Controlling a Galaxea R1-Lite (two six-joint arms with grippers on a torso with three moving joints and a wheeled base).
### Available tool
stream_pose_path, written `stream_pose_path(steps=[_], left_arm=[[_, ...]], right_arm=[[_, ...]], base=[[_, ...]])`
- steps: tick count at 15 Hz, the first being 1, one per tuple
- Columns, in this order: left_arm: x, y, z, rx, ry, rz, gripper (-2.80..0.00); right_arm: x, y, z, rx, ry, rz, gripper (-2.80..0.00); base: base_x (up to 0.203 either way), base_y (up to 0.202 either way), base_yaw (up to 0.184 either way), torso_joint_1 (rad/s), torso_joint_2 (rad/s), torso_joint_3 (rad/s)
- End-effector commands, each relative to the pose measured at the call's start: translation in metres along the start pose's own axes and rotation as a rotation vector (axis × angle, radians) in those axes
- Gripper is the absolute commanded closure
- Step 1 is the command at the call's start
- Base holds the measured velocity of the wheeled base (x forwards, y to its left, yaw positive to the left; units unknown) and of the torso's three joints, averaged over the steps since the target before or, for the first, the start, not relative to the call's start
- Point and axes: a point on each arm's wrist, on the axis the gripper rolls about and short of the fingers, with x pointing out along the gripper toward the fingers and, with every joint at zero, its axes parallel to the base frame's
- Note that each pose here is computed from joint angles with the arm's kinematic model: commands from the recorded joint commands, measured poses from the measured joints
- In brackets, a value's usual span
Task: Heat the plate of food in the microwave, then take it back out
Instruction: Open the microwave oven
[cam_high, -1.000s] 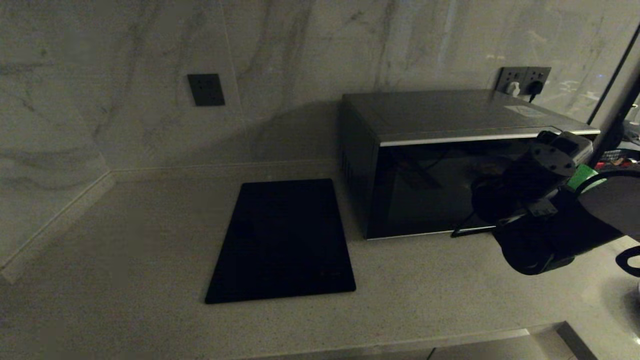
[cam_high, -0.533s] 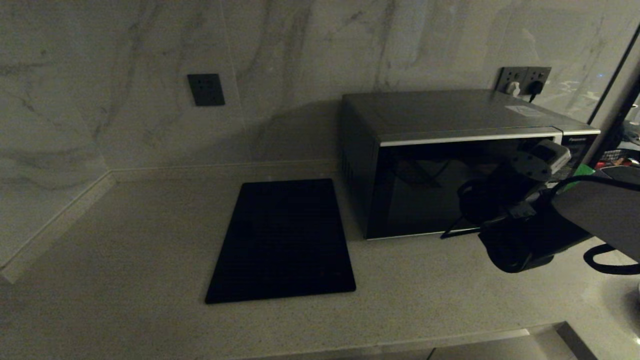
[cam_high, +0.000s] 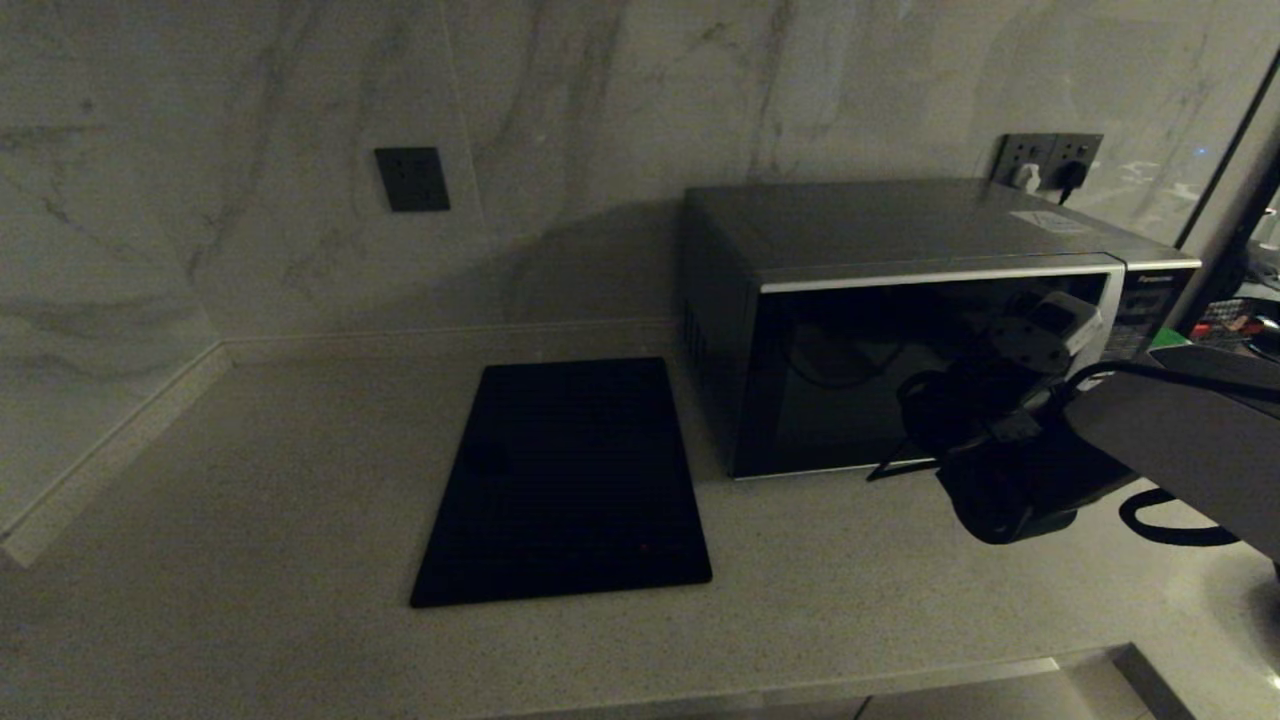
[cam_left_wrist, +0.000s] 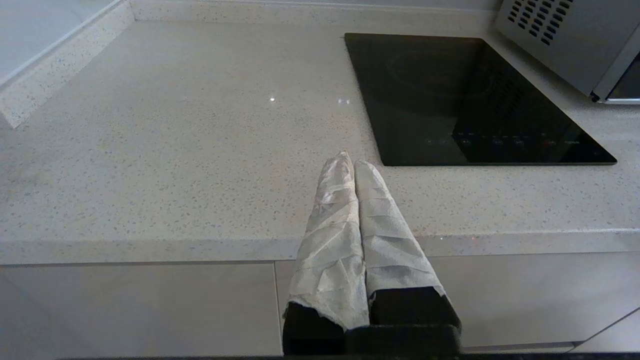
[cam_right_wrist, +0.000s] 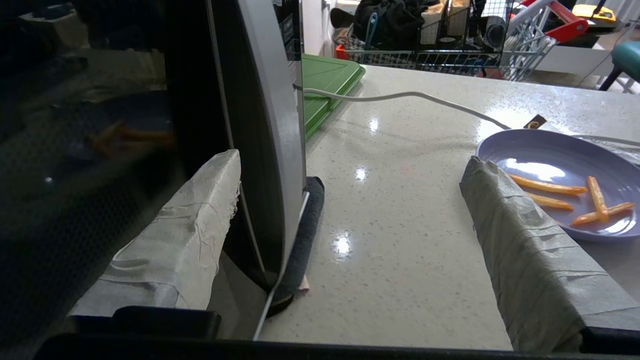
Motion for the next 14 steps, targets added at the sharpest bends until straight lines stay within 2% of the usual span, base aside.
stream_pose_path(steps=[1, 14], left_arm=[[0.0, 0.0, 0.0, -0.001, 0.001, 0.001, 0.0], [0.0, 0.0, 0.0, -0.001, 0.001, 0.001, 0.0]], right_arm=[[0.008, 0.004, -0.005, 0.008, -0.002, -0.023, -2.8], [0.037, 0.003, -0.017, -0.014, -0.016, -0.063, -2.8]], base=[[0.0, 0.0, 0.0, 0.0, 0.0, 0.0], [0.0, 0.0, 0.0, 0.0, 0.0, 0.0]])
